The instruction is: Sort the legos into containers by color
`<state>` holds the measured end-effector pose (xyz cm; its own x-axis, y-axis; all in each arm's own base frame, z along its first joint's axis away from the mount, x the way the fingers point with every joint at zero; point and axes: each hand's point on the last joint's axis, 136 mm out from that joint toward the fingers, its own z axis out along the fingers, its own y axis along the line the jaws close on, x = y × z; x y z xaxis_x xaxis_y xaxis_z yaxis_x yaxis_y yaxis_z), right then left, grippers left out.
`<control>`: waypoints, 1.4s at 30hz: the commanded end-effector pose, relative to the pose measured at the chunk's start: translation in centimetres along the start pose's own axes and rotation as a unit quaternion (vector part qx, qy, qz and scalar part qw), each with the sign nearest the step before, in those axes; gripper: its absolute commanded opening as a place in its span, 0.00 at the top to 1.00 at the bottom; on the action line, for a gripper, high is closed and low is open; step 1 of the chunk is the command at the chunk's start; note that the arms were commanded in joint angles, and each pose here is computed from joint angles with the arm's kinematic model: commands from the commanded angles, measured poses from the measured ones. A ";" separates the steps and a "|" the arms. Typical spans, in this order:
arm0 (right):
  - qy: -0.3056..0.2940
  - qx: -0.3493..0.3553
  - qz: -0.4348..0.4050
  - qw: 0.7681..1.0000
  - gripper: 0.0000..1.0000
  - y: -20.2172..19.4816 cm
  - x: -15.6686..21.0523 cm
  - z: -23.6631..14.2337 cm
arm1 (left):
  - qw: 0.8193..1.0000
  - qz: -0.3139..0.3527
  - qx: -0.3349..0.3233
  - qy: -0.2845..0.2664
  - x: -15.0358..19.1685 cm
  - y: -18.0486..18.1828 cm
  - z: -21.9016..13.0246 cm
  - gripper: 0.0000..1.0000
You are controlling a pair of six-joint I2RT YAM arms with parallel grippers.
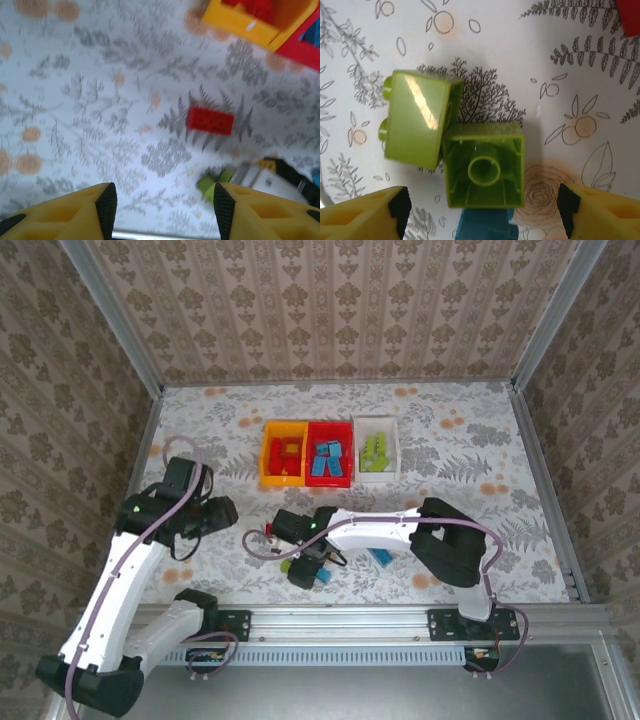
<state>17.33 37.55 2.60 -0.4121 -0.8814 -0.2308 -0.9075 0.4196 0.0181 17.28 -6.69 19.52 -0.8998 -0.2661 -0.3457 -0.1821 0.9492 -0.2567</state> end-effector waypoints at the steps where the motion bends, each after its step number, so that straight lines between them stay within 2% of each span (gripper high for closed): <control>1: 0.010 0.023 0.001 1.000 0.24 -0.6 -0.4 0.3 | 0.996 0.004 -0.012 0.087 4.9 1.9 0.0 0.42; 7: 0.012 0.039 0.005 0.999 0.31 -1.2 -1.1 1.0 | 0.993 0.012 0.021 0.112 7.4 2.0 0.1 0.42; 11: 0.022 0.044 0.007 0.999 0.41 -1.4 -1.1 1.4 | 0.994 0.012 0.031 0.106 7.1 1.6 0.2 0.42; 18: 0.004 0.056 0.028 0.998 0.57 -2.4 -1.6 0.6 | 0.993 0.018 0.069 0.097 6.5 0.1 0.4 0.42; 22: -0.019 0.064 0.063 0.996 0.59 -4.0 -2.1 -1.2 | 0.987 0.029 0.124 0.094 6.2 -1.9 0.5 0.42; 28: -0.078 0.084 0.129 0.985 0.59 -8.2 -2.7 -6.2 | 0.976 0.040 0.196 0.082 4.5 -5.1 0.3 0.41; 32: -0.120 0.099 0.215 0.964 0.59 -12.9 -1.6 -9.8 | 0.969 0.037 0.235 0.073 2.7 -7.4 0.5 0.41; 36: -0.151 0.124 0.335 0.922 0.59 -19.1 1.8 -12.5 | 0.960 0.054 0.268 0.060 0.7 -10.2 0.8 0.41; 42: -0.124 0.154 0.481 0.854 0.58 -26.3 6.4 -12.4 | 0.949 0.114 0.290 0.047 -1.6 -15.8 1.5 0.41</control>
<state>36.86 20.23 14.23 -0.8425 -0.1660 -0.5125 -0.2282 0.9717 0.0604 19.84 -18.66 19.64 -0.9647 -0.0422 -0.2598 0.1333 0.7728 -0.6204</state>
